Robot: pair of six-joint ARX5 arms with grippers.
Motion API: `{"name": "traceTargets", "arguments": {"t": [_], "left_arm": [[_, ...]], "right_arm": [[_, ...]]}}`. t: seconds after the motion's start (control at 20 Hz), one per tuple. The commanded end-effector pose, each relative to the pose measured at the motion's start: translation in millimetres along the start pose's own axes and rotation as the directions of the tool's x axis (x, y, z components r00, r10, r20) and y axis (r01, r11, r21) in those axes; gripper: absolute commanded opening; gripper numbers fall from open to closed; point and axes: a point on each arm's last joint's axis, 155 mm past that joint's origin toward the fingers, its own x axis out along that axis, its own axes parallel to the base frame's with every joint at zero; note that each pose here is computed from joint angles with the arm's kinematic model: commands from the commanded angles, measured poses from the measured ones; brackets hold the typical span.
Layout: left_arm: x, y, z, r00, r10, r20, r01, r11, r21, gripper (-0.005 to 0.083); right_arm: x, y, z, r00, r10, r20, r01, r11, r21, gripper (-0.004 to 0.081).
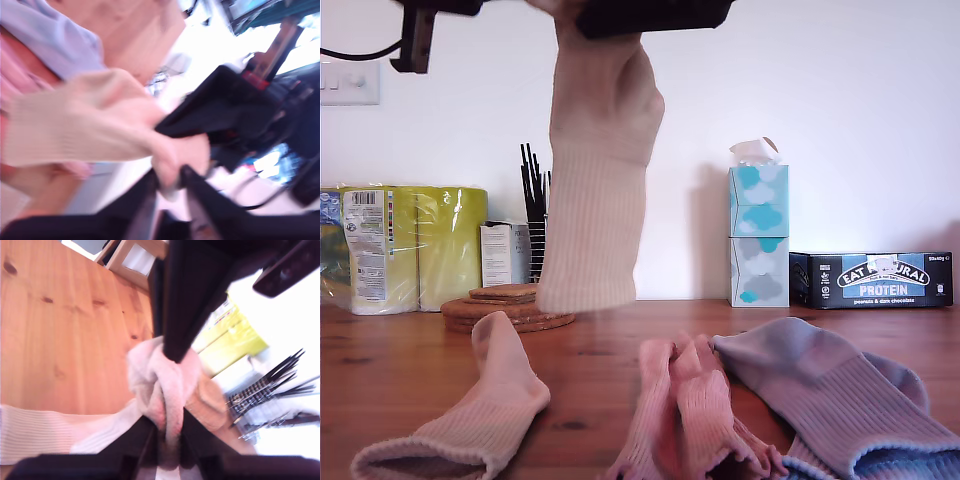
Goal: Pair up the socks based on colour and pattern, by placing each sock on top of its pair
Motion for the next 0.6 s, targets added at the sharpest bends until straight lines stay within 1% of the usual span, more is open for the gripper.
{"name": "traceTargets", "arguments": {"t": [0.0, 0.1, 0.15, 0.2, 0.25, 0.3, 0.4, 0.55], "left_arm": [[-2.3, 10.4, -9.0, 0.997, 0.071, -0.019, -0.07, 0.996, 0.059, 0.0345], [-12.2, 18.3, -15.1, 0.99, 0.143, -0.016, -0.141, 0.984, 0.11, 0.0335], [-18.5, 17.8, -16.0, 0.985, 0.174, 0.002, -0.172, 0.976, 0.13, 0.0293], [-25.7, 18.2, -15.8, 0.976, 0.214, 0.028, -0.216, 0.963, 0.163, 0.0182], [-33.8, 18.1, -14.9, 0.964, 0.257, 0.062, -0.264, 0.942, 0.205, 0.0042], [-41.1, 15.5, -13.7, 0.953, 0.286, 0.101, -0.302, 0.921, 0.244, -0.002], [-54.0, 8.1, -11.8, 0.928, 0.322, 0.186, -0.366, 0.882, 0.296, -0.0021], [-66.7, 12.6, -14.2, 0.873, 0.39, 0.292, -0.475, 0.816, 0.329, -0.0021]], "right_arm": [[-10.4, -18.8, 16.7, 0.999, -0.04, 0.038, 0.037, 0.997, 0.065, -0.0013], [-17.3, -26.4, 16.8, 0.999, -0.038, 0.031, 0.034, 0.994, 0.108, -0.0013], [-20.1, -28.5, 17.6, 0.999, -0.028, 0.033, 0.024, 0.992, 0.125, -0.0013], [-22.2, -30.5, 19.1, 0.999, -0.02, 0.036, 0.014, 0.988, 0.154, -0.0013], [-22.9, -32.5, 19.8, 0.999, -0.013, 0.037, 0.005, 0.981, 0.192, -0.0013], [-24.0, -36.1, 21.6, 0.999, -0.006, 0.038, -0.003, 0.971, 0.239, -0.0013], [-26.2, -40.9, 19.9, 1.0, 0.022, 0.021, -0.028, 0.944, 0.328, -0.0013], [-32.4, -46.0, 28.1, 0.997, 0.075, 0.037, -0.084, 0.896, 0.437, -0.0013]]}}
